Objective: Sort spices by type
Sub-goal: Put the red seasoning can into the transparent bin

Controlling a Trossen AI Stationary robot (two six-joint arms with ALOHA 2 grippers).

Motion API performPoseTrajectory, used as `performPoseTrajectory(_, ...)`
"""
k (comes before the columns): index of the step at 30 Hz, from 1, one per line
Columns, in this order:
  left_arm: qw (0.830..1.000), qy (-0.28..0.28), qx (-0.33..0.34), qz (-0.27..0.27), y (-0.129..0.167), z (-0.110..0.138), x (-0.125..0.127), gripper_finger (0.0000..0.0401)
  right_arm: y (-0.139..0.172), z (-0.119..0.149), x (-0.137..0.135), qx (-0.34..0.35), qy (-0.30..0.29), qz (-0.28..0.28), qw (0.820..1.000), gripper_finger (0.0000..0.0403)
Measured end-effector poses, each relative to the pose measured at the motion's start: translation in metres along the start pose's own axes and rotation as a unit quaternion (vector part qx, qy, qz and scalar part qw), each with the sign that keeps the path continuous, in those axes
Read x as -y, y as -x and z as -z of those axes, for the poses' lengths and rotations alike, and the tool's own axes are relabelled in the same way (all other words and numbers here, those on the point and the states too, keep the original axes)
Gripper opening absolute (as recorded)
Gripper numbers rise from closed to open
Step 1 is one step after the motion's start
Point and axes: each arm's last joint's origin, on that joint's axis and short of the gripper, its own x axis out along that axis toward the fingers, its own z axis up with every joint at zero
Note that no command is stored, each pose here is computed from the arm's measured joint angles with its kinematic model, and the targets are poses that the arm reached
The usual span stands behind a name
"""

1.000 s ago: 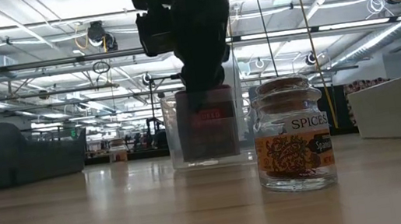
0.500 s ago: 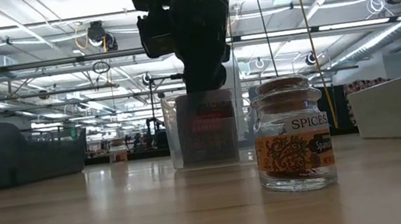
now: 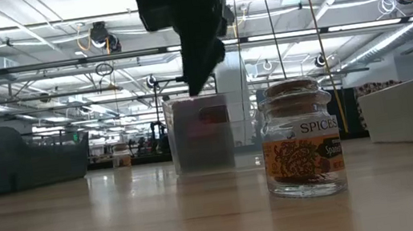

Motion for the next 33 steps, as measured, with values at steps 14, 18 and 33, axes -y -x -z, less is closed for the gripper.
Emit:
performPoseTrajectory(14, 1.0, -0.001, -0.001, 0.0, 0.0, 0.0, 0.0, 0.0235, 0.039, -0.002, -0.004, -0.019, -0.004, 0.028, 0.999, 0.0228)
performPoseTrajectory(18, 1.0, -0.001, -0.001, 0.0, 0.0, 0.0, 0.0, 0.0235, 0.043, 0.008, -0.003, -0.06, -0.011, 0.072, 0.996, 0.0228)
performPoseTrajectory(33, 1.0, 0.008, 0.017, -0.006, -0.004, -0.001, 0.001, 0.0235, 0.15, 0.064, -0.069, 0.03, -0.058, 0.114, 0.991, 0.0204)
